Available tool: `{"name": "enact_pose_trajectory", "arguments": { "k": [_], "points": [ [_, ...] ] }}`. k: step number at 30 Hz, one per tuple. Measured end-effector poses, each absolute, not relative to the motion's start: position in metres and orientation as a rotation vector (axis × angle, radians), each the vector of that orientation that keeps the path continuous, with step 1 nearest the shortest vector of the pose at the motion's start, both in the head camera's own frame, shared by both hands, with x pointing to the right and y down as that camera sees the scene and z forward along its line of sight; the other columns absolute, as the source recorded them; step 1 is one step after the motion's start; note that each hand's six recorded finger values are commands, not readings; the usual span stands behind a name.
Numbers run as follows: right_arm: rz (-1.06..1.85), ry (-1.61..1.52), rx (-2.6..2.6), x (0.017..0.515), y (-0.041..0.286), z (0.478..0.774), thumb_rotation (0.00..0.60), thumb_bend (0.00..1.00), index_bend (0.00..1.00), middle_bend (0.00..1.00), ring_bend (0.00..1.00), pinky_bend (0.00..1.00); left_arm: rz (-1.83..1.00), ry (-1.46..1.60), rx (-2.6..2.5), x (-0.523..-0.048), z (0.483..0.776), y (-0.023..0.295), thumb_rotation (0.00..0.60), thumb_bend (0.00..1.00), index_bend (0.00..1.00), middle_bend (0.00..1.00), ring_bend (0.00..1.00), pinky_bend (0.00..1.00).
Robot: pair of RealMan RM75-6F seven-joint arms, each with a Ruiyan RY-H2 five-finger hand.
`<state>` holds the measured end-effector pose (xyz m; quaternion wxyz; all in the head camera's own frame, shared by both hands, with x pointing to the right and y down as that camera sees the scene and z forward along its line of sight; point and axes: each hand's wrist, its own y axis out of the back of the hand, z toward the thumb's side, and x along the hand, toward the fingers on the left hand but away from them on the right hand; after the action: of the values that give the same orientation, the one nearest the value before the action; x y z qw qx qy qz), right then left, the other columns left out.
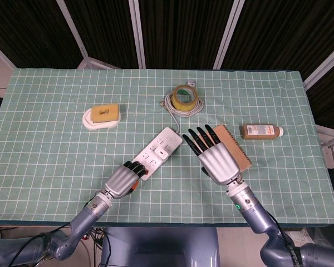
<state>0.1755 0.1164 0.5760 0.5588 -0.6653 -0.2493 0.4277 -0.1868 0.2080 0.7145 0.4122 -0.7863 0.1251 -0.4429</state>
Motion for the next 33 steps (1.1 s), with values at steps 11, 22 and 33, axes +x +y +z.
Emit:
{"name": "enact_pose_trajectory", "arguments": {
  "k": [11,22,33],
  "points": [
    [1.006,-0.478,-1.619,0.142,0.109,0.609,0.600,0.17,0.14,0.17,0.17,0.17,-1.100,0.319,-1.988,-0.183,0.716,0.208,0.600,0.61,0.31,0.31,0.19,0.29],
    [0.996,-0.437,-1.649,0.116,0.110,0.636,0.600,0.17,0.17,0.21,0.23,0.20,-1.104,0.319,-1.998,-0.184,0.721,0.207,0.600,0.61,0.32,0.31,0.19,0.29],
    [1.010,-0.382,-1.666,0.087,0.112,0.666,0.600,0.17,0.19,0.21,0.23,0.20,-1.109,0.318,-1.993,-0.184,0.723,0.207,0.600,0.60,0.37,0.31,0.19,0.29]
  ]
}}
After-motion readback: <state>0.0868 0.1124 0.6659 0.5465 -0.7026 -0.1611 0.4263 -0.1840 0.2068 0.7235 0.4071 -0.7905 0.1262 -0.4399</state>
